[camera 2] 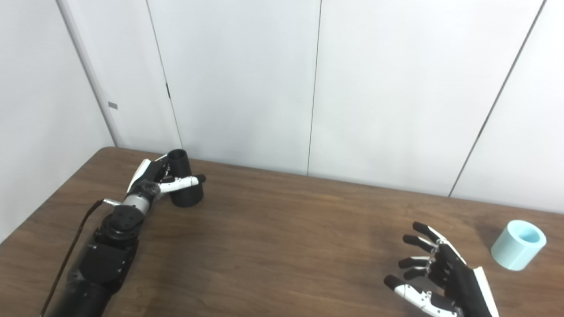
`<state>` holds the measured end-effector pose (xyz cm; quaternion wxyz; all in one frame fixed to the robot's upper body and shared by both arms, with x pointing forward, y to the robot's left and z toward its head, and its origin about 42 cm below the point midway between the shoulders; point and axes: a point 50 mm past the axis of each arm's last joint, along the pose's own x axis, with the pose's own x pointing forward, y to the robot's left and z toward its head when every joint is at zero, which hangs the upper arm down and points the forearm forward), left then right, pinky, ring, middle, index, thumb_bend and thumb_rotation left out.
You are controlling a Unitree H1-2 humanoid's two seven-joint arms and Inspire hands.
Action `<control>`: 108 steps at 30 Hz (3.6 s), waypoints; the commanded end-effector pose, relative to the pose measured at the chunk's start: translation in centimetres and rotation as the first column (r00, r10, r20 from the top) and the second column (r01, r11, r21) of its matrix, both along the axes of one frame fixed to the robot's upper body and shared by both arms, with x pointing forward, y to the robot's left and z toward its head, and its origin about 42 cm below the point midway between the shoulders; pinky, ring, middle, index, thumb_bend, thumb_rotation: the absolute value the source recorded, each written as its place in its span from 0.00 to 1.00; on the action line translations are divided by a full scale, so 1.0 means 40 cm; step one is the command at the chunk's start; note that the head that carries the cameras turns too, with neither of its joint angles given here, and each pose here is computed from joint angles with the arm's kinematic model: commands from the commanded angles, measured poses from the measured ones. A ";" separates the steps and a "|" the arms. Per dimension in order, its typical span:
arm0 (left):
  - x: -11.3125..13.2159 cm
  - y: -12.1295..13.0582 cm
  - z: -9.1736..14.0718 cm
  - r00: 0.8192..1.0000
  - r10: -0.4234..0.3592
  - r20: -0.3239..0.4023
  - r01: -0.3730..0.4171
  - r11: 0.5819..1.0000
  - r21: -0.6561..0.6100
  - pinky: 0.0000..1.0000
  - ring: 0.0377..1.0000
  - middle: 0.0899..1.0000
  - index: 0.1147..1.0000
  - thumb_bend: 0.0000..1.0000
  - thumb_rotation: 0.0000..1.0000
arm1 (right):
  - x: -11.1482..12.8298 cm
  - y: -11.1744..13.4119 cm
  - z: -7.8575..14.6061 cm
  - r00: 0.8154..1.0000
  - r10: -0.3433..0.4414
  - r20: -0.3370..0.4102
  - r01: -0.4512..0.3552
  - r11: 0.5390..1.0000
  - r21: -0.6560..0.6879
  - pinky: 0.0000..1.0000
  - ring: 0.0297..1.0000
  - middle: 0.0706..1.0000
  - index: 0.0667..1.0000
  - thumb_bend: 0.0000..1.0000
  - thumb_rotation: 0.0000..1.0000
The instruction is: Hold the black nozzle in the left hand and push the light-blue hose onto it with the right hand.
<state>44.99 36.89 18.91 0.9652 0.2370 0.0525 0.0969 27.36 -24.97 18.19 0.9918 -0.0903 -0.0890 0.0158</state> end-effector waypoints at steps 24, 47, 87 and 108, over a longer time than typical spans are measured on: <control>0.010 0.019 0.028 0.989 -0.088 -0.115 0.133 0.867 0.480 0.73 0.88 0.89 0.88 0.99 0.29 | -0.003 -0.009 0.046 0.997 0.008 0.078 -0.008 1.000 0.003 0.45 0.53 0.72 0.80 0.55 0.00; -0.023 0.063 0.028 0.984 -0.084 -0.160 0.155 0.844 0.513 0.74 0.87 0.88 0.87 0.93 0.26 | -0.004 -0.009 0.046 0.998 0.016 0.055 -0.016 1.000 0.009 0.49 0.54 0.72 0.80 0.53 0.00; -0.085 -0.087 -0.221 0.973 -0.226 -0.053 0.210 0.766 0.608 0.37 0.40 0.44 0.43 0.51 0.00 | -0.002 -0.008 0.057 0.999 0.021 0.051 -0.021 1.000 -0.006 0.41 0.49 0.70 0.78 0.53 0.00; -0.119 -0.204 -0.225 0.909 -0.415 0.038 0.302 0.720 0.625 0.32 0.38 0.43 0.44 0.50 0.00 | 0.009 -0.004 0.045 0.998 0.011 0.065 -0.010 1.000 -0.007 0.39 0.48 0.69 0.78 0.54 0.00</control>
